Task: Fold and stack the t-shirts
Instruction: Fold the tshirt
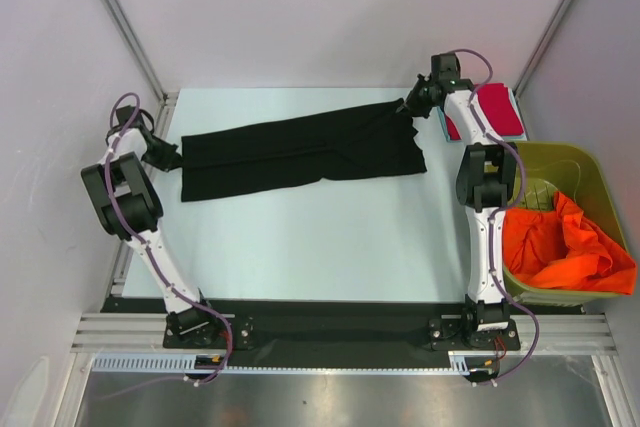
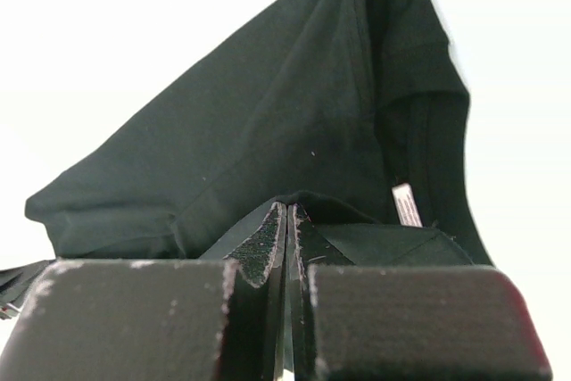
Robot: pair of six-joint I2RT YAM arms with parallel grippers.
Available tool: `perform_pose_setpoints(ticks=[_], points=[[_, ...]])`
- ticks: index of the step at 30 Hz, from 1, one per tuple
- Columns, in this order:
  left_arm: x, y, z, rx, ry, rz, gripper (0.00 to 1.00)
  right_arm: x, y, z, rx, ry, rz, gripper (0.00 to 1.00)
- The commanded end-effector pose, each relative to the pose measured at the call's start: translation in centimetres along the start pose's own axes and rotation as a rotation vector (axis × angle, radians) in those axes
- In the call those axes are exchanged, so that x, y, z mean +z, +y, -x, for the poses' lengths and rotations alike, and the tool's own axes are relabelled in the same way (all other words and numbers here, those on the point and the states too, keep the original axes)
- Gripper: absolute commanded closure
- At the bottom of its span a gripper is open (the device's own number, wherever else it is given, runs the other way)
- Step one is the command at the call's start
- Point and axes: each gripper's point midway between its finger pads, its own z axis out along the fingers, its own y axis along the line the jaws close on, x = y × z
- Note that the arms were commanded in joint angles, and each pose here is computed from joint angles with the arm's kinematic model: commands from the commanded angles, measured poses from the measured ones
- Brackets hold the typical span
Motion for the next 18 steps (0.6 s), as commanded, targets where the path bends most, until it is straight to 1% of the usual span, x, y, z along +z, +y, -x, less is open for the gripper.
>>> perform_pose_setpoints(ticks=[1, 6, 7, 8, 9, 10, 11, 12, 13, 14, 15, 16, 17, 18], points=[[0.0, -1.3, 1.4, -0.012, -0.031, -0.023, 1.0, 0.2, 1.2, 2.9, 0.002, -0.085, 0.064, 1.0], [0.6, -1.5, 1.7, -0.011, -0.026, -0.025, 1.0, 1.4, 1.3, 3.0, 0.014, -0.091, 0.096, 1.0], [0.7, -1.6, 1.7, -0.002, -0.025, -0.026, 0.97, 1.4, 1.6, 3.2, 0.01, -0.096, 0.107, 1.0], [0.6, -2.0, 2.0, 0.006, -0.029, -0.039, 0.83, 1.9, 1.5, 3.3, 0.006, -0.101, 0.111, 1.0], [0.5, -2.2, 2.1, 0.019, -0.033, -0.046, 0.73, 1.9, 1.6, 3.6, 0.001, -0.109, 0.117, 1.0], [0.5, -2.5, 2.2, 0.056, -0.043, -0.056, 0.63, 1.5, 1.9, 4.5, -0.003, -0.13, 0.132, 0.93], [0.1, -2.6, 2.8, 0.08, -0.072, -0.042, 0.49, 1.6, 2.0, 4.6, -0.001, -0.13, 0.142, 0.89], [-0.9, -2.7, 3.1, 0.118, -0.096, -0.038, 0.43, 1.1, 2.3, 5.1, -0.005, -0.136, 0.149, 0.84], [-1.3, -2.3, 2.9, 0.131, -0.104, -0.024, 0.38, 0.2, 2.2, 5.6, -0.003, -0.133, 0.138, 0.82], [-1.8, -1.9, 3.0, 0.142, -0.117, -0.016, 0.36, -0.9, 2.2, 6.1, -0.008, -0.144, 0.115, 0.8], [-3.8, -2.0, 3.8, 0.164, -0.167, -0.023, 0.34, -2.0, 1.9, 6.3, -0.024, -0.145, 0.087, 0.73], [-3.6, -0.5, 2.5, 0.164, -0.143, -0.001, 0.32, -2.6, 0.1, 5.2, -0.006, -0.104, 0.018, 0.69], [-4.4, 0.0, 2.2, 0.17, -0.149, -0.002, 0.31, -5.0, 0.8, 5.7, -0.022, -0.124, 0.005, 0.61], [-4.8, 0.2, 1.7, 0.174, -0.15, -0.019, 0.31, -5.9, 0.4, 5.3, -0.049, -0.115, -0.02, 0.59]])
